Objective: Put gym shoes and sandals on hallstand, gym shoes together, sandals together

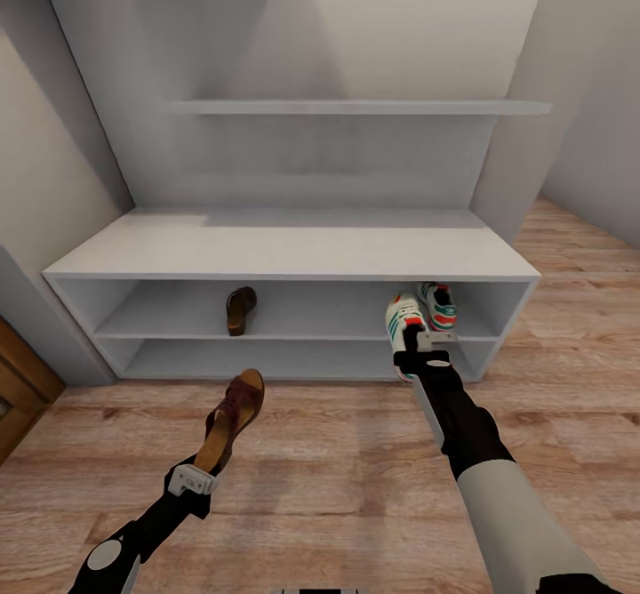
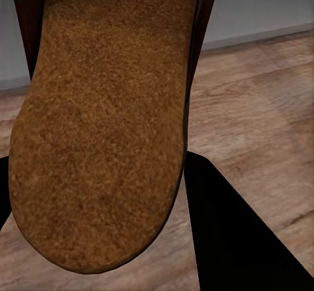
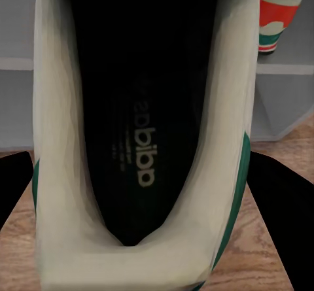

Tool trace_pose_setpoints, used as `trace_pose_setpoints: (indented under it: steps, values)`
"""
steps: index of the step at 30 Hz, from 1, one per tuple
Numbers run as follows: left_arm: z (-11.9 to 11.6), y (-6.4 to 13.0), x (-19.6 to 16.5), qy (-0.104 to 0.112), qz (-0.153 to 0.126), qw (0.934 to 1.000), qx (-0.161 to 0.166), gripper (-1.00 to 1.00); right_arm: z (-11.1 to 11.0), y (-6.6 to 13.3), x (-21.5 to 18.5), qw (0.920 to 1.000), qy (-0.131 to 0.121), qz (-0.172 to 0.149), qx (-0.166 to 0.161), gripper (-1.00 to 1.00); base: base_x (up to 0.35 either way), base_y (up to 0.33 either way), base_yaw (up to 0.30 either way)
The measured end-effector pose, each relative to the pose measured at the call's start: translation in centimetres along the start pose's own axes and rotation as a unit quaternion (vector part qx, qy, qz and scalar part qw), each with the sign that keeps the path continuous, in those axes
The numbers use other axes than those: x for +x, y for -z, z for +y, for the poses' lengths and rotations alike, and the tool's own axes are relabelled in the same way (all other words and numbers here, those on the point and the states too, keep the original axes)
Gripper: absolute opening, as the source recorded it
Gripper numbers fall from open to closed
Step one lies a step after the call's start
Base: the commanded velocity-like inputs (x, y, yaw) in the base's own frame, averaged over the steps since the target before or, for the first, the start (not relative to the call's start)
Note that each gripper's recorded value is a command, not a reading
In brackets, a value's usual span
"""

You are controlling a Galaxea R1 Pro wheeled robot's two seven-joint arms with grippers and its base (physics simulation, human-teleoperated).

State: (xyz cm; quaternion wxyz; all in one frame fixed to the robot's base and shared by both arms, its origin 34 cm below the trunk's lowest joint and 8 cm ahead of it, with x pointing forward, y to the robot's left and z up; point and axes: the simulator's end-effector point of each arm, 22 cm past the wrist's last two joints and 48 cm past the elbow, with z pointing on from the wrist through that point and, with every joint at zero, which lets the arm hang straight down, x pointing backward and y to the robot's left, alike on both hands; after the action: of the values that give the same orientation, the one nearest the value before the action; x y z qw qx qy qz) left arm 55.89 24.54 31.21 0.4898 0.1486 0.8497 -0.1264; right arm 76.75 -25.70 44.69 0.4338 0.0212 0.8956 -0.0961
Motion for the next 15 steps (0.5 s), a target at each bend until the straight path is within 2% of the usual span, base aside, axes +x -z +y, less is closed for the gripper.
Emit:
trace_pose_setpoints:
  steps: [11,15]
  values:
    - [-0.04,0.04,-0.28,-0.005,-0.007,1.0000,0.000,-1.00,0.00,0.00,0.00,1.0000,0.000,0.000,0.000,-1.00,0.006,0.000,0.000]
    - [-0.03,0.06,-0.35,-0.006,-0.009,0.9999,0.000,-1.00,0.00,0.01,-0.01,1.0000,0.000,0.000,0.000,-1.00,0.098,0.000,0.000]
